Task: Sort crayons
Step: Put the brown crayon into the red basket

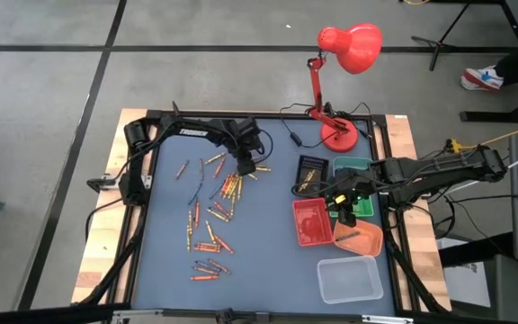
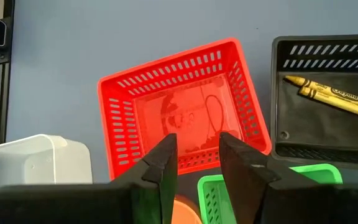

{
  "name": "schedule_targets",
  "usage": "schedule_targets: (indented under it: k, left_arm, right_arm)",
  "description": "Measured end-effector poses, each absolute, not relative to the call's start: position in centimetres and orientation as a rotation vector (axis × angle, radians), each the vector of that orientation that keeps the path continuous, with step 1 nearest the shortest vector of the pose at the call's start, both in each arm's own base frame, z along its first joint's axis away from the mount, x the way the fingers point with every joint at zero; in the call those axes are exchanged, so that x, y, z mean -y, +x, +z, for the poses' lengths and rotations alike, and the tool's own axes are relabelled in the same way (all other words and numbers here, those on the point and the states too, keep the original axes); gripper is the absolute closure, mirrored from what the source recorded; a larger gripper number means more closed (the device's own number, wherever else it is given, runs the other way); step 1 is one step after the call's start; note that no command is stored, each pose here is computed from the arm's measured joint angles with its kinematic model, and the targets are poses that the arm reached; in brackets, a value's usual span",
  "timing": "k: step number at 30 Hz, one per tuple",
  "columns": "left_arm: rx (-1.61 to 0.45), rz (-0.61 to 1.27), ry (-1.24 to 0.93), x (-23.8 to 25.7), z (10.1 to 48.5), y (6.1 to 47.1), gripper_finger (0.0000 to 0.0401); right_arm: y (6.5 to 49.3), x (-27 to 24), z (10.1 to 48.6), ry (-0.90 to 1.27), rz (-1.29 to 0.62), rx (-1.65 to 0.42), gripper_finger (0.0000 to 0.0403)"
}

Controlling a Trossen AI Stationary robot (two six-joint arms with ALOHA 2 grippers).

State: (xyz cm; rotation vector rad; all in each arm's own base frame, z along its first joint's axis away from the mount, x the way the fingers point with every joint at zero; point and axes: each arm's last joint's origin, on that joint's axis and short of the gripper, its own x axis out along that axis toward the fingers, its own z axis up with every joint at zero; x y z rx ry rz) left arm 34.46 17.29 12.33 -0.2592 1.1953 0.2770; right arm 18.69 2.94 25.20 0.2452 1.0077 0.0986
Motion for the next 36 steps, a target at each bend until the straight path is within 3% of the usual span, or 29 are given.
schedule_targets:
  k: [9, 16, 30, 36]
  left_arm:
    - [-1.151, 0.29, -0.269, -16.2, 13.8, 36.3, 0.0398]
    - [-1.028, 0.207, -0.205, -13.7, 17.3, 39.3, 0.0398]
    - [-0.819, 0.003, -0.088, -3.1, 20.4, 43.9, 0.0397]
    - [-0.678, 0.013, 0.004, 1.7, 21.0, 45.1, 0.0397]
  right_arm:
    - [18.6, -2.9, 25.1, 0.251, 0.097, -1.018, 0.0285]
    - [18.1, -3.2, 25.2, 0.325, 0.166, -1.063, 0.0285]
    - [17.2, -5.0, 25.4, 0.31, 0.237, -1.086, 0.0285]
    - [17.0, -5.7, 25.4, 0.28, 0.265, -1.089, 0.0285]
